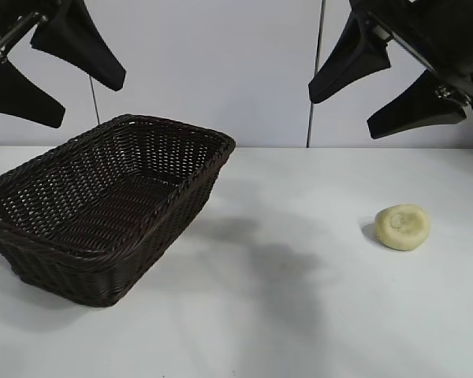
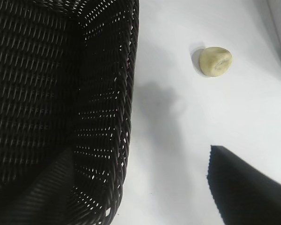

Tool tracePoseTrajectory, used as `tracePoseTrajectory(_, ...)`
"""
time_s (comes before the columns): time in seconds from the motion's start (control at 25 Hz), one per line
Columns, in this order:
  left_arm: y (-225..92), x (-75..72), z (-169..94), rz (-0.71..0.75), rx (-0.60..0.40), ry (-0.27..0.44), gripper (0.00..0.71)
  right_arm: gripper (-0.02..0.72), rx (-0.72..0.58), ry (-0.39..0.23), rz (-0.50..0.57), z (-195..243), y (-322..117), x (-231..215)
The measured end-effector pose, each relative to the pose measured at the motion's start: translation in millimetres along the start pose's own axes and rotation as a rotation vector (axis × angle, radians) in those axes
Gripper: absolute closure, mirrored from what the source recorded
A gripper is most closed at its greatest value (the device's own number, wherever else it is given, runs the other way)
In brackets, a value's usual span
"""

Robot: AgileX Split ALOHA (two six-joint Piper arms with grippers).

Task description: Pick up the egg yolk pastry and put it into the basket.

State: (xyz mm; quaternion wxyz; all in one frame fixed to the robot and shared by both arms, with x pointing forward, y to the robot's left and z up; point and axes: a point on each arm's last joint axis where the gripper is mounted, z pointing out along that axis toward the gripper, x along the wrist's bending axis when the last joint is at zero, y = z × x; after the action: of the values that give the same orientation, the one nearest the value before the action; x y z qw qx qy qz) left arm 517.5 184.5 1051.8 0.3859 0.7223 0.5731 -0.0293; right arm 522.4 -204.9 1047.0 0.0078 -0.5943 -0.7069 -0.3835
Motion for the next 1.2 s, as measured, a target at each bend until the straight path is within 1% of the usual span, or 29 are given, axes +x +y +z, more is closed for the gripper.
tracePoseTrajectory(0.8, 0.3, 0.2, 0.0, 0.0, -0.004, 0.002, 0.139, 0.136, 0.0, 0.0, 0.002, 0.0, 0.0, 0.0)
tracePoseTrajectory(1.04, 2.5, 1.2, 0.0, 0.0, -0.027, 0.013, 0.139, 0.136, 0.0, 0.0, 0.002, 0.0, 0.0, 0.0)
tracePoseTrajectory(1.2, 3.6, 0.7, -0.1, -0.013, -0.04, 0.008, 0.139, 0.136, 0.0, 0.0, 0.002, 0.0, 0.0, 0.0)
